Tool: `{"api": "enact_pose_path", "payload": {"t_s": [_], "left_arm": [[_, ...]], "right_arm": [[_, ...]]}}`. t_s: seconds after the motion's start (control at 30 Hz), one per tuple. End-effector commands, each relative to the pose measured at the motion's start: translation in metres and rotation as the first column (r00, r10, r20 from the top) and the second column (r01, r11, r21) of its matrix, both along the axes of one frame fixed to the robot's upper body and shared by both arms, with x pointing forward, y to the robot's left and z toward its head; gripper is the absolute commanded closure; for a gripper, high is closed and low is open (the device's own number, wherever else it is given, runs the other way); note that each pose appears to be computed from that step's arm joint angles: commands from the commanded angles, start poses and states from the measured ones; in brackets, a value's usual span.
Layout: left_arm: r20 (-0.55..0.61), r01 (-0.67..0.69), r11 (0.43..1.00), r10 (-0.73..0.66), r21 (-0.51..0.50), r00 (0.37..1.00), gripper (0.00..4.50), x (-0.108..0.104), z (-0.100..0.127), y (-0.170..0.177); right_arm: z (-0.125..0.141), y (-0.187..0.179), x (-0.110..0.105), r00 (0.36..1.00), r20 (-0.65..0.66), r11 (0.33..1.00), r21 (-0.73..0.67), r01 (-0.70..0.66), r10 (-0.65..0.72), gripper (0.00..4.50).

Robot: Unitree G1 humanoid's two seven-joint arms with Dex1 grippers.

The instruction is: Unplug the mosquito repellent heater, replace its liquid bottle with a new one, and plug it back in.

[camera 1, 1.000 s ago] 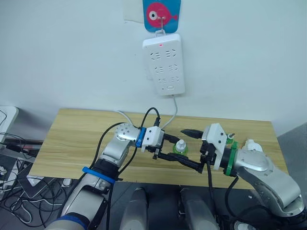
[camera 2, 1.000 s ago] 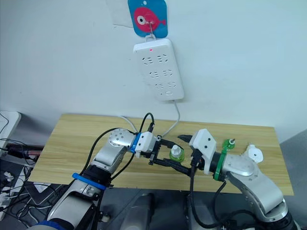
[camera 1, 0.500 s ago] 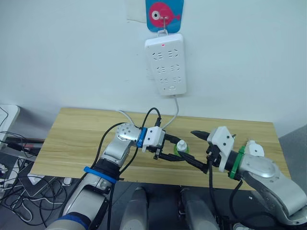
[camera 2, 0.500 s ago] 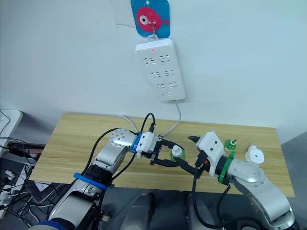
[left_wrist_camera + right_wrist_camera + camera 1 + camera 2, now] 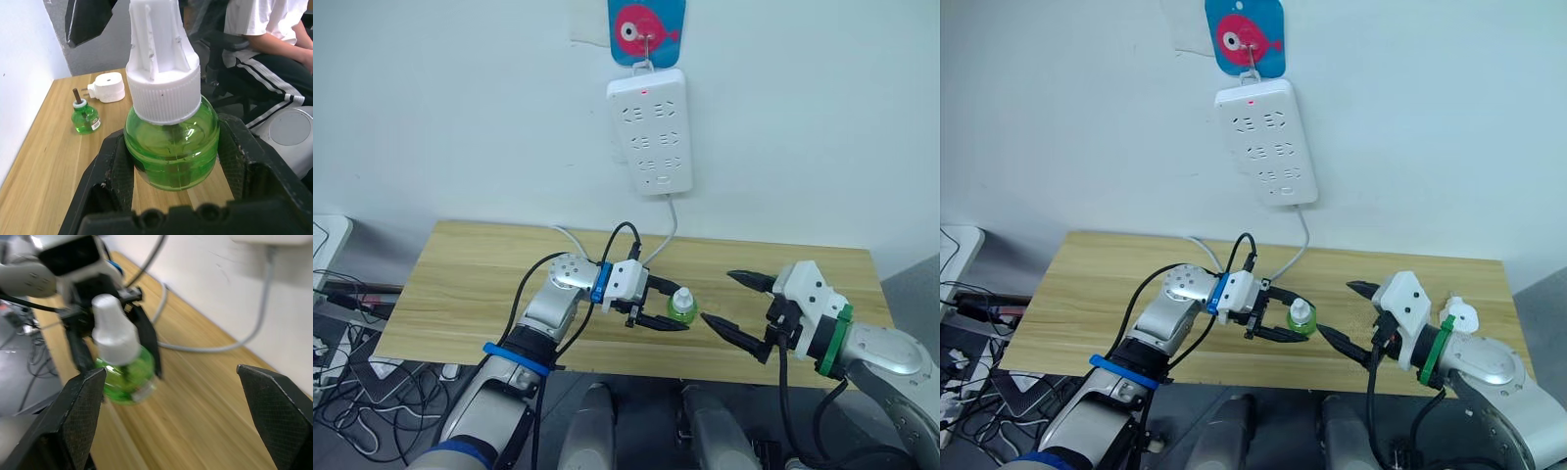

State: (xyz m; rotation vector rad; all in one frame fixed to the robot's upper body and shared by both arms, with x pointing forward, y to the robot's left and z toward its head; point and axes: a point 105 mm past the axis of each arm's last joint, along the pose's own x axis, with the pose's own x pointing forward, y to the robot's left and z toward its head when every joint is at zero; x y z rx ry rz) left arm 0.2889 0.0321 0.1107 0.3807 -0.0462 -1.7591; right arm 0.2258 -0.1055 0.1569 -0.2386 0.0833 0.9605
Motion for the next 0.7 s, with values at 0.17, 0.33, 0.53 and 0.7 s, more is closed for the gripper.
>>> {"api": "enact_pose_path", "payload": {"t_s": [0.17, 0.33, 0.53, 0.7], "left_arm": [[0.036, 0.030, 0.999, -0.029, -0.020, 0.999, 2.24, -0.003, 0.009, -0.005], [0.036, 0.032, 0.999, -0.031, -0.014, 0.999, 2.24, -0.004, 0.008, -0.004], [0.033, 0.027, 1.000, -0.027, -0.013, 0.999, 2.24, -0.004, 0.008, -0.003], [0.027, 0.029, 0.999, -0.029, -0.014, 0.999, 2.24, -0.006, 0.007, -0.002]], "right_arm": [[0.007, 0.039, 0.006, 0.997, 0.062, 0.998, 0.039, -0.050, 0.048, 0.05], [0.004, 0.038, 0.013, 0.998, 0.068, 0.999, 0.037, -0.012, 0.009, 0.05], [0.001, 0.015, 0.012, 0.998, 0.055, 0.999, -0.005, 0.037, -0.037, 0.05], [0.002, 0.000, 0.006, 0.997, 0.032, 0.998, -0.014, 0.064, -0.063, 0.05]]}}
